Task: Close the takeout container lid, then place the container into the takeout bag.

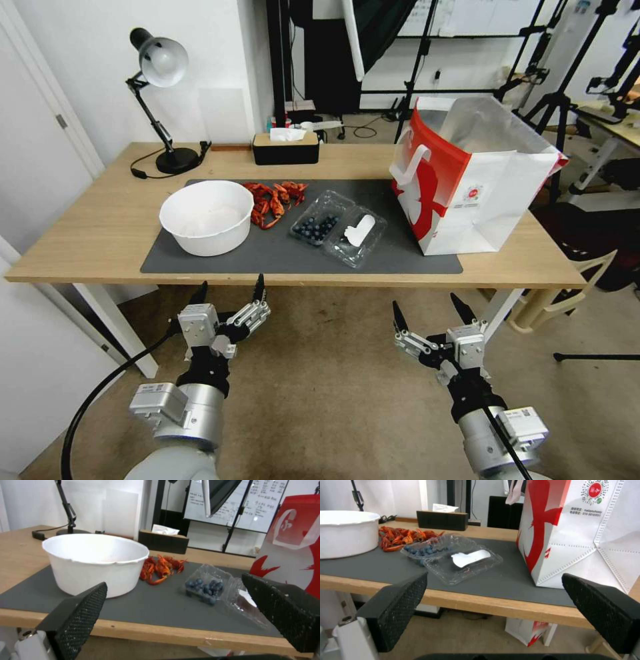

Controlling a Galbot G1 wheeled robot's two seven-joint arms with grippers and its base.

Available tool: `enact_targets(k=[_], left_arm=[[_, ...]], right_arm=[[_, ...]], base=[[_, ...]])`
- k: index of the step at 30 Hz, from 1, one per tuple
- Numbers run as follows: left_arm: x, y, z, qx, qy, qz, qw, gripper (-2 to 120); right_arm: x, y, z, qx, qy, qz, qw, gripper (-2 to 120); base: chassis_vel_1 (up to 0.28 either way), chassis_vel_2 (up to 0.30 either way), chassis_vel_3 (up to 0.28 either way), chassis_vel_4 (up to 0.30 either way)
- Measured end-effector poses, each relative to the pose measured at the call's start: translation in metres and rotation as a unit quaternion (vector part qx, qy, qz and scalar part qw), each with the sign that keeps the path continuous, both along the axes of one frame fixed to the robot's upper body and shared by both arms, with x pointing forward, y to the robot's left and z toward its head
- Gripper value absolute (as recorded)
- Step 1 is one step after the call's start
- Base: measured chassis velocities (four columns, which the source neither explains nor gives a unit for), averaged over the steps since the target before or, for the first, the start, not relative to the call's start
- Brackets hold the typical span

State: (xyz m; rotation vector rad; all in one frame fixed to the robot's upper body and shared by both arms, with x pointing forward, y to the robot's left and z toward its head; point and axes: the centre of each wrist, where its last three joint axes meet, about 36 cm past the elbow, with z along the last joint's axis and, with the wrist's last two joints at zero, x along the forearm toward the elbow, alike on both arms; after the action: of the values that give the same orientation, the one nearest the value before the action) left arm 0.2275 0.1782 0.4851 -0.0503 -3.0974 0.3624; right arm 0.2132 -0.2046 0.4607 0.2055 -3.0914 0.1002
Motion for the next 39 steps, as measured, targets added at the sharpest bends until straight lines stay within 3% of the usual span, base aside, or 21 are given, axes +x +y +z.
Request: enact_targets(k=[28, 35, 37, 38, 39], left_arm=[[0.002, 0.004, -0.013, 0.010, -0.001, -0.019, 0.9998, 100], [0.003, 0.005, -0.017, 0.014, -0.003, -0.023, 0.9996, 100], [0.003, 0.006, -0.019, 0.018, -0.002, -0.025, 0.9995, 100], [0.003, 0.006, -0.019, 0.018, -0.002, -0.025, 0.9995, 100], [0.003, 0.006, -0.020, 0.020, -0.002, -0.023, 0.9995, 100]], right_arm=[[0.003, -0.002, 0.004, 0.012, -0.008, 0.005, 1.000, 100], [0.012, 0.002, 0.009, 0.112, 0.006, 0.018, 0.993, 100], [0.021, 0.001, 0.014, 0.190, 0.012, 0.040, 0.981, 100], [0.021, 0.001, 0.014, 0.190, 0.012, 0.040, 0.981, 100], [0.030, 0.001, 0.018, 0.244, 0.014, 0.062, 0.968, 100]], base=[[0.000, 0.000, 0.000, 0.000], [0.000, 0.000, 0.000, 0.000], [0.000, 0.000, 0.000, 0.000], [0.000, 0.000, 0.000, 0.000], [0.000, 0.000, 0.000, 0.000]])
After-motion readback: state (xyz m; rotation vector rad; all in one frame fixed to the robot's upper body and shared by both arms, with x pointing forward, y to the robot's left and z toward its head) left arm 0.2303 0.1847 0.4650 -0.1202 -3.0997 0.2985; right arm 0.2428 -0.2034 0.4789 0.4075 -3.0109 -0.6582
